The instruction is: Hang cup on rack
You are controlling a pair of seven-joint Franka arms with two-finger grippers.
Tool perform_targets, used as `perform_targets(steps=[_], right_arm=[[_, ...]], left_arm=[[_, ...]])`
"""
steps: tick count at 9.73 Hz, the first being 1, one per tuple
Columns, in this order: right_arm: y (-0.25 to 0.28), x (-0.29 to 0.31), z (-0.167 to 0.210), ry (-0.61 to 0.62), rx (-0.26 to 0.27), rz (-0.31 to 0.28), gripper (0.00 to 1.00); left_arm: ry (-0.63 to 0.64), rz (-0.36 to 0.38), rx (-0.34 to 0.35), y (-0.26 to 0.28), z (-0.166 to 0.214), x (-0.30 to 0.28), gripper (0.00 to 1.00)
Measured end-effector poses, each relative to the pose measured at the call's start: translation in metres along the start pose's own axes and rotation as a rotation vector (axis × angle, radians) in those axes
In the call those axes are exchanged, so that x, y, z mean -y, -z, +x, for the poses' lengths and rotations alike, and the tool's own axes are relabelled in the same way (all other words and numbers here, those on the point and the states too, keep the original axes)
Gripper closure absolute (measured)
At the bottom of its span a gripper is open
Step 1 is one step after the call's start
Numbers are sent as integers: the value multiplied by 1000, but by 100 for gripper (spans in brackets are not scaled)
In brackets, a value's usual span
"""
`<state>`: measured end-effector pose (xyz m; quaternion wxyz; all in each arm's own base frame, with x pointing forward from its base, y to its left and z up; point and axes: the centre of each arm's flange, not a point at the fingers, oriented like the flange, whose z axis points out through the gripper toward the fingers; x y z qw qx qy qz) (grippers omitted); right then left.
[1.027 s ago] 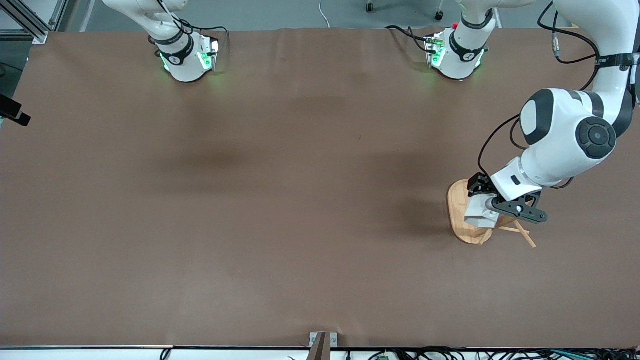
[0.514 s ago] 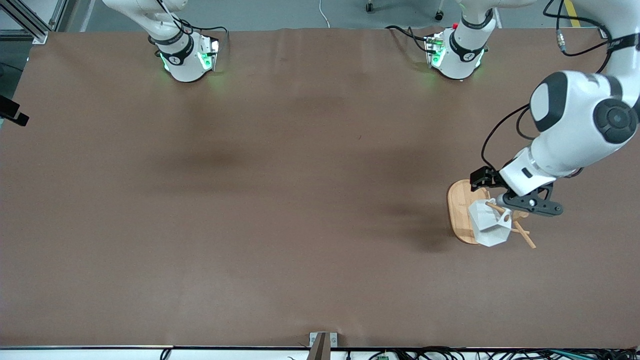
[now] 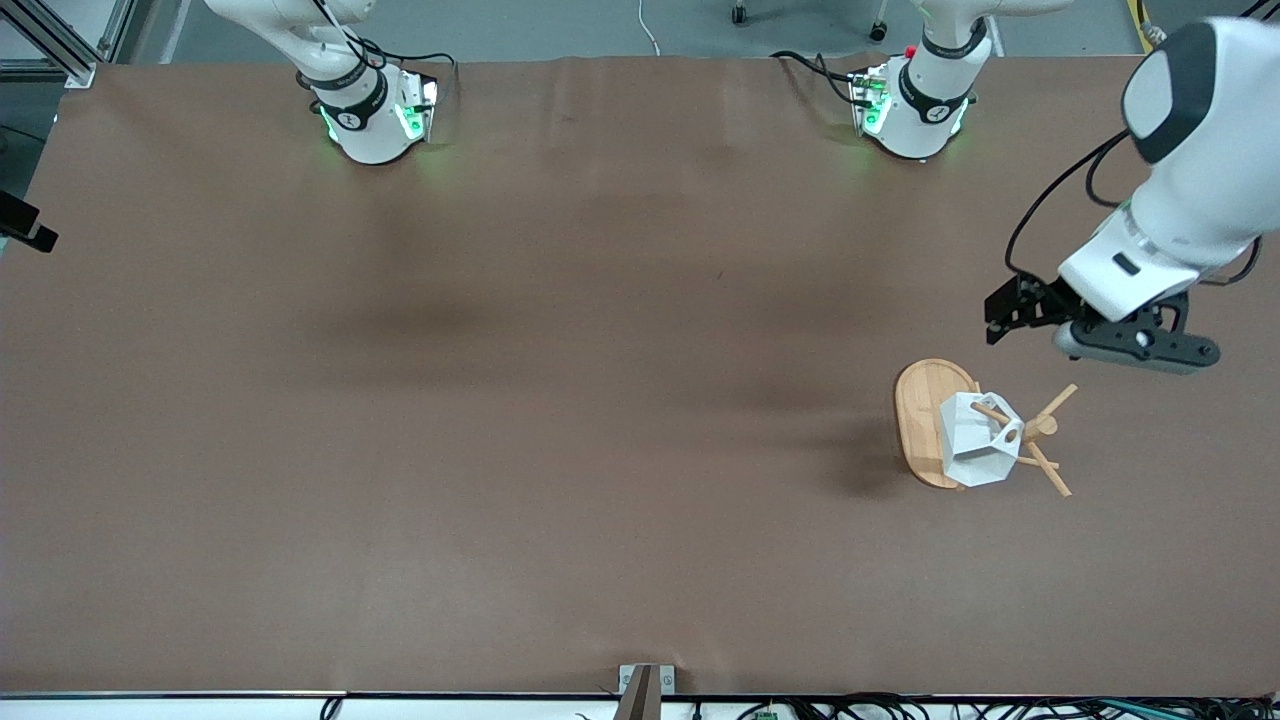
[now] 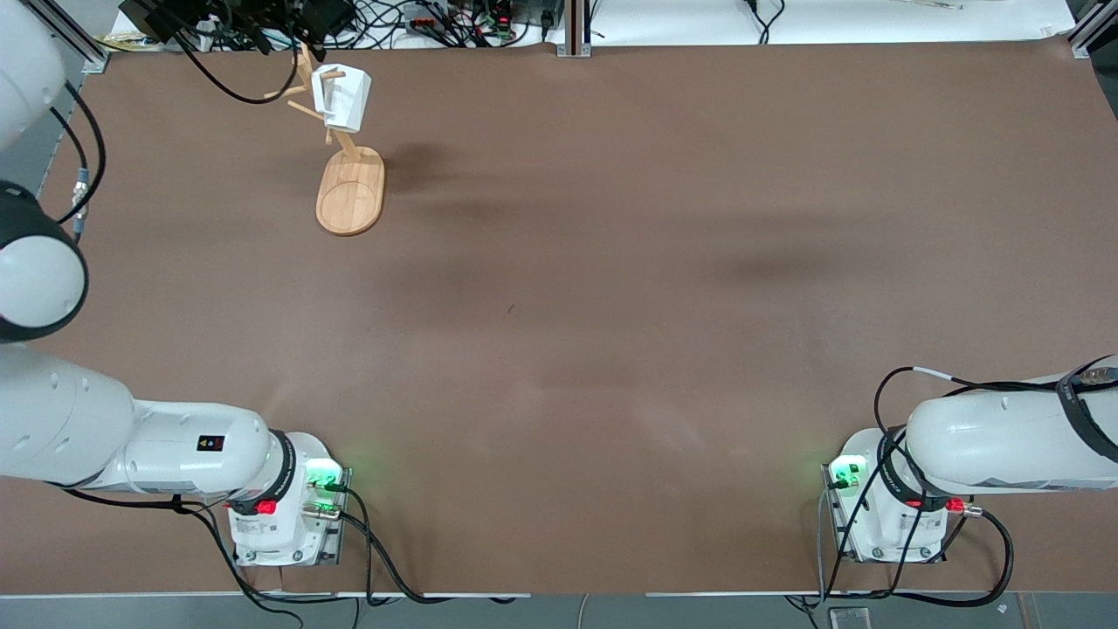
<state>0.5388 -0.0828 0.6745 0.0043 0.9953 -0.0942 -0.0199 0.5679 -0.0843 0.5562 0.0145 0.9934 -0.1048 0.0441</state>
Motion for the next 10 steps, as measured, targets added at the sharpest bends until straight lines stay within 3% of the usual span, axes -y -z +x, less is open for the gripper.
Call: perform_targets(steps=[3,10], right_arm=[[2,0,2,0,-18,1,0],[2,0,2,0,-19,1,0]], left_arm=[[51,1,92,57,-26,1,0],[82,20,57,97,-40,5,0]])
